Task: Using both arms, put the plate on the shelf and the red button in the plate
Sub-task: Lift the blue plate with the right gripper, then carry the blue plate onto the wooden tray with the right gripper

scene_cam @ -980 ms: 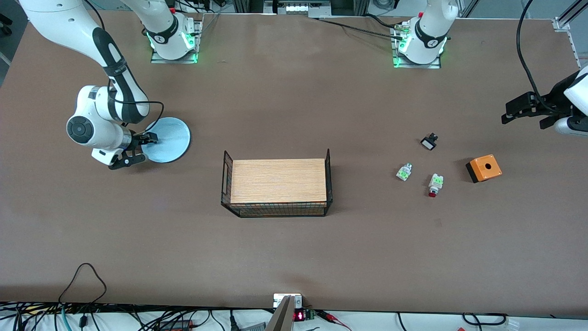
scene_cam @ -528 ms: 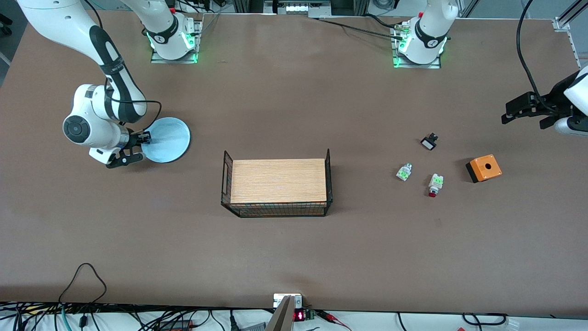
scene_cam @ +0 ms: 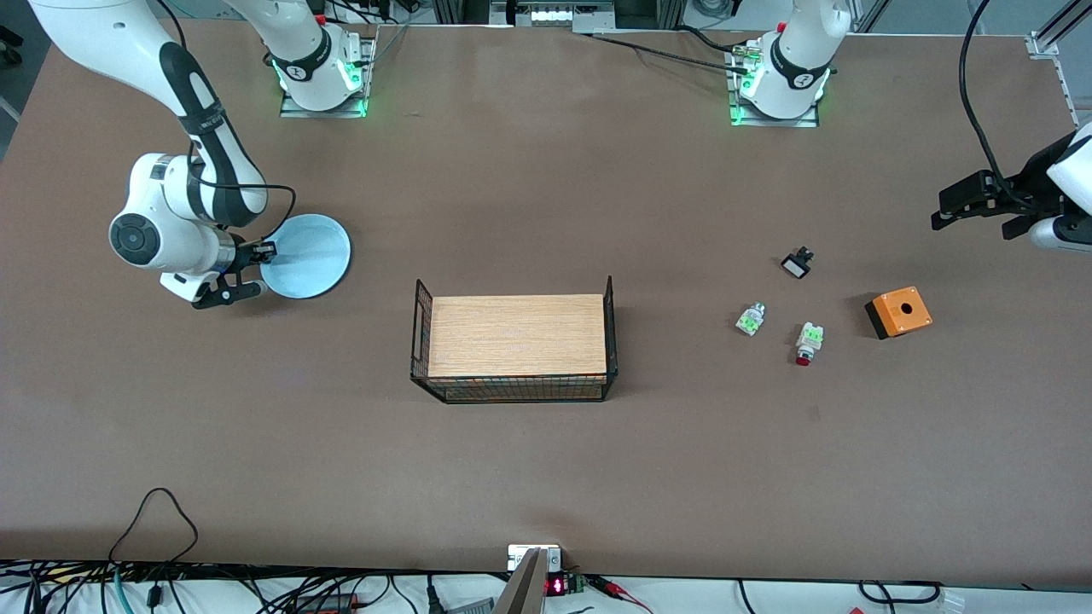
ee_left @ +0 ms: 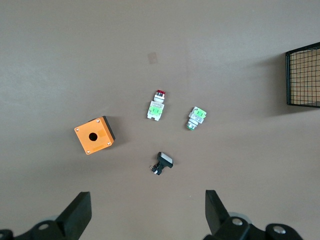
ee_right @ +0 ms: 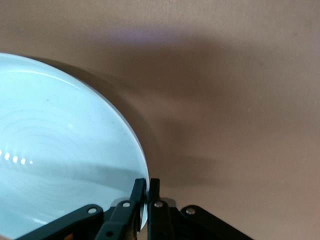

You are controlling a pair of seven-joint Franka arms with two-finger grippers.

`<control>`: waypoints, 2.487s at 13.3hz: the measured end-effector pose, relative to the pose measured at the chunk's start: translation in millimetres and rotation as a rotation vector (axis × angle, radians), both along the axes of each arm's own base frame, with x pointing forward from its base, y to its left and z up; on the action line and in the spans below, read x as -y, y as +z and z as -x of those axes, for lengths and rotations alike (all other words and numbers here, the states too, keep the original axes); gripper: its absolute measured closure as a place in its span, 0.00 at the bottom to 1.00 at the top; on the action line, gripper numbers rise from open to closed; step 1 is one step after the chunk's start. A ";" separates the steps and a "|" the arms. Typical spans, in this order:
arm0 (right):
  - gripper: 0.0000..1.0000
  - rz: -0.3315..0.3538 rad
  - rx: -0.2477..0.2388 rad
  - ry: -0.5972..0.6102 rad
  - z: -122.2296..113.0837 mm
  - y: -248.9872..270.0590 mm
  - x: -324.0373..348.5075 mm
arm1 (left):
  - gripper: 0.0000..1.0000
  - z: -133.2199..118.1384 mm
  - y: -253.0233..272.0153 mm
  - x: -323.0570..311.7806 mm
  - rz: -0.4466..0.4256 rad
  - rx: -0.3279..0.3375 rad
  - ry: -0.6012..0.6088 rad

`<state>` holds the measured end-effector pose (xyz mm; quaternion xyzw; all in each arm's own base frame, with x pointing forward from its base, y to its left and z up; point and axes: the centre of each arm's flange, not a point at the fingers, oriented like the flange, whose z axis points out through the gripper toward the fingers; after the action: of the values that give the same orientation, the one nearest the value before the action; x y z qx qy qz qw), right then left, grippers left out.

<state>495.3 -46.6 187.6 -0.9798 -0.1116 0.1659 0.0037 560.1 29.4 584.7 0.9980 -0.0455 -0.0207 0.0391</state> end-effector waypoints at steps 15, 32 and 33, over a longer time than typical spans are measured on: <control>0.97 -0.046 -0.019 -0.536 -67.1 280.6 -131.7 | 0.00 0.0 0.1 0.0 0.000 0.000 0.000; 0.97 -0.057 0.005 -0.998 -53.1 256.4 -370.7 | 0.00 -0.1 0.5 -0.4 0.000 0.001 0.001; 0.97 -0.048 0.002 -0.995 -51.2 248.8 -377.9 | 0.00 -0.1 0.5 -0.2 0.000 0.001 0.000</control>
<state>546.5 331.2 436.4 -0.9142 0.3656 0.1404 0.1048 560.2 29.6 585.2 0.9980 -0.0453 -0.0202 0.0390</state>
